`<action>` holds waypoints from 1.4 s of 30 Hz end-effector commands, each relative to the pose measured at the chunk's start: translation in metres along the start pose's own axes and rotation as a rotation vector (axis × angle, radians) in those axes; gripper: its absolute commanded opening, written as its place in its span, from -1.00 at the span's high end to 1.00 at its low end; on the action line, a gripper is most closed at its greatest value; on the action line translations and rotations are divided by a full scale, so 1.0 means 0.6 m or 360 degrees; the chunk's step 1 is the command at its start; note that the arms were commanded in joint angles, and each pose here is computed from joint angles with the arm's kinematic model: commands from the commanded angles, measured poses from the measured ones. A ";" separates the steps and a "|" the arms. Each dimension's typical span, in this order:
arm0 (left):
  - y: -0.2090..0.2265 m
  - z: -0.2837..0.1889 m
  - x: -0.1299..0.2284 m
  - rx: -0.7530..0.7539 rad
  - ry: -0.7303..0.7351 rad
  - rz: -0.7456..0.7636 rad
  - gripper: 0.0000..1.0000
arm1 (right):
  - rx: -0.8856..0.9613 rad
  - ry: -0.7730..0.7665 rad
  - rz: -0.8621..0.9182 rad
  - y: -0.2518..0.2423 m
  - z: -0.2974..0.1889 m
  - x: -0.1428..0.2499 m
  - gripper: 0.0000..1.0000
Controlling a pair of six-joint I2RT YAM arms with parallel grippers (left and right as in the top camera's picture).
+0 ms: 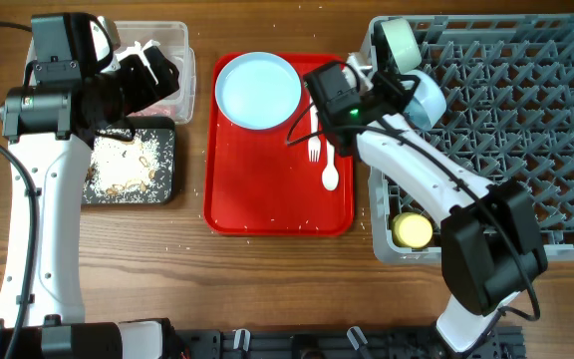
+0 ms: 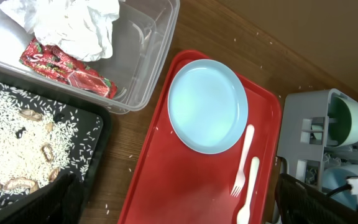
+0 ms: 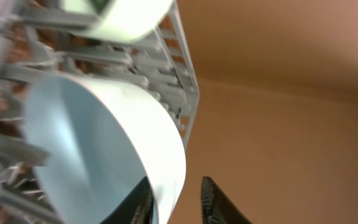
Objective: Sort waste into correct bins and load items into the dishwasher rack
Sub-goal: 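Move the right gripper to the light-blue plate and grasp its edge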
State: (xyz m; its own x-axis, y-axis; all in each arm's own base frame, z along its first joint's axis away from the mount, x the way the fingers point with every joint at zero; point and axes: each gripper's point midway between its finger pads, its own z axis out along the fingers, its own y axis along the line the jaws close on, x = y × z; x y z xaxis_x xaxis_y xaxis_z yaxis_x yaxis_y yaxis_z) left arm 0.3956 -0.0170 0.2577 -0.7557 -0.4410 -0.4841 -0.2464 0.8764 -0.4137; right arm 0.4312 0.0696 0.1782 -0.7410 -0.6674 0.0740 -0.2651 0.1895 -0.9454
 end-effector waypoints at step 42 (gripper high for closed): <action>0.007 0.001 -0.006 -0.0021 -0.0013 0.0004 -1.00 | -0.2304 -0.0267 0.1704 0.127 -0.271 -0.185 -0.50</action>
State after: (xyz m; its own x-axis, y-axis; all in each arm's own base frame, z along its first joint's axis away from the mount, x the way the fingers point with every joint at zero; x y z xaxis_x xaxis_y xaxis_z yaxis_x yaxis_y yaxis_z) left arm 0.3956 -0.0170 0.2575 -0.7558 -0.4411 -0.4840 -0.2468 0.8765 -0.4134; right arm 0.3821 0.2650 0.1267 -0.8932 -0.0640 -0.4452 -0.2216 0.9239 0.3118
